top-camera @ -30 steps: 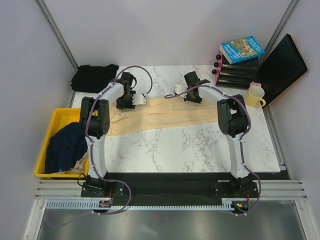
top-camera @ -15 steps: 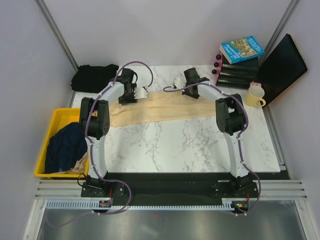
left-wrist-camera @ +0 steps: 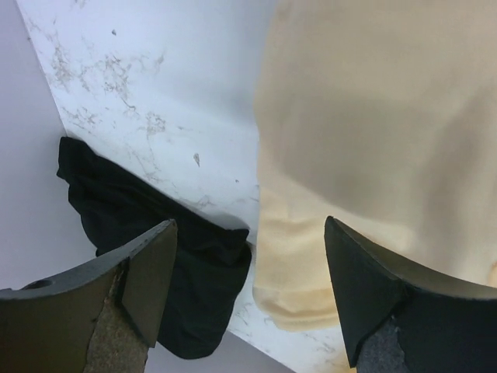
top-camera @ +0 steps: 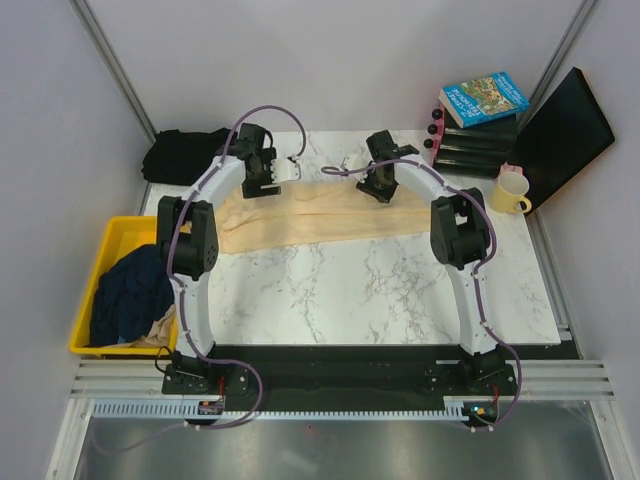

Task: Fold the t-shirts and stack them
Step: Fold the other side of the tshirt into a rectangle

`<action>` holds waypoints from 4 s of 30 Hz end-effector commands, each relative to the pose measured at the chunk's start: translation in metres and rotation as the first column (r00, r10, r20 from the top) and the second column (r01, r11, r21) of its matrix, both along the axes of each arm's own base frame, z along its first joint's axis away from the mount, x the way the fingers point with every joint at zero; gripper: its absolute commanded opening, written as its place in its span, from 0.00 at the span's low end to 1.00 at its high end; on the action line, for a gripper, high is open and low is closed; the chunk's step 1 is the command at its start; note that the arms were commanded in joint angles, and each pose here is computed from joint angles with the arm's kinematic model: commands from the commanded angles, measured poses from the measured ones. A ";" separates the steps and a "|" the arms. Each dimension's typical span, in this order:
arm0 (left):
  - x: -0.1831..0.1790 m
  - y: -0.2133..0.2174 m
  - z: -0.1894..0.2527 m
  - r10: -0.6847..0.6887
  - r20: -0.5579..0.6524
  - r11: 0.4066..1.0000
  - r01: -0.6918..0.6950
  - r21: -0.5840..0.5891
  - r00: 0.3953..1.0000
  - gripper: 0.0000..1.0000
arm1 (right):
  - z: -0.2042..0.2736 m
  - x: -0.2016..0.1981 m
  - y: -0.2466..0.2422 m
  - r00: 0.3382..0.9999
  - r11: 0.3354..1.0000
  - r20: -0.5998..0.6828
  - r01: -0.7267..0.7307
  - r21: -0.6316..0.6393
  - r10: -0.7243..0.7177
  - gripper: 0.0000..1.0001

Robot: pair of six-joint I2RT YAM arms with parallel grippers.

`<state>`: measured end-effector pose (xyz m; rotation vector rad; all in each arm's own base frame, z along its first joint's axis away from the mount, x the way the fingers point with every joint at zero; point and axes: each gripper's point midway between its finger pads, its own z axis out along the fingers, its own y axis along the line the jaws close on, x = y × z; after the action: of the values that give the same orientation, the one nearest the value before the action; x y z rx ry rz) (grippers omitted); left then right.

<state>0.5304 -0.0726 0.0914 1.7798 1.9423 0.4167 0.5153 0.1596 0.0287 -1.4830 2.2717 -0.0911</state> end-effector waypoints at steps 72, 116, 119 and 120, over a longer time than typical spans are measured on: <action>0.011 -0.043 0.057 -0.152 0.011 0.960 0.150 -0.237 0.988 0.02 | -0.055 -0.031 0.027 0.988 0.997 -0.144 -0.068 -0.033 0.063 0.20; -0.107 -0.030 0.023 -0.277 -0.373 0.957 0.219 -0.191 0.885 0.02 | -0.045 -0.033 0.028 0.989 0.995 -0.128 -0.083 -0.049 0.076 0.18; -0.106 -0.039 0.031 -0.289 -0.366 0.950 0.217 -0.224 0.885 0.02 | -0.044 -0.033 0.029 0.989 0.995 -0.126 -0.085 -0.051 0.078 0.18; -0.106 -0.040 0.029 -0.290 -0.376 0.950 0.215 -0.228 0.880 0.02 | -0.045 -0.033 0.028 0.989 0.995 -0.127 -0.086 -0.053 0.079 0.18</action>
<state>0.4304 -0.0953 0.0941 2.0835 1.9710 -0.1579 0.5065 0.1784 0.0228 -1.5738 2.2623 -0.1451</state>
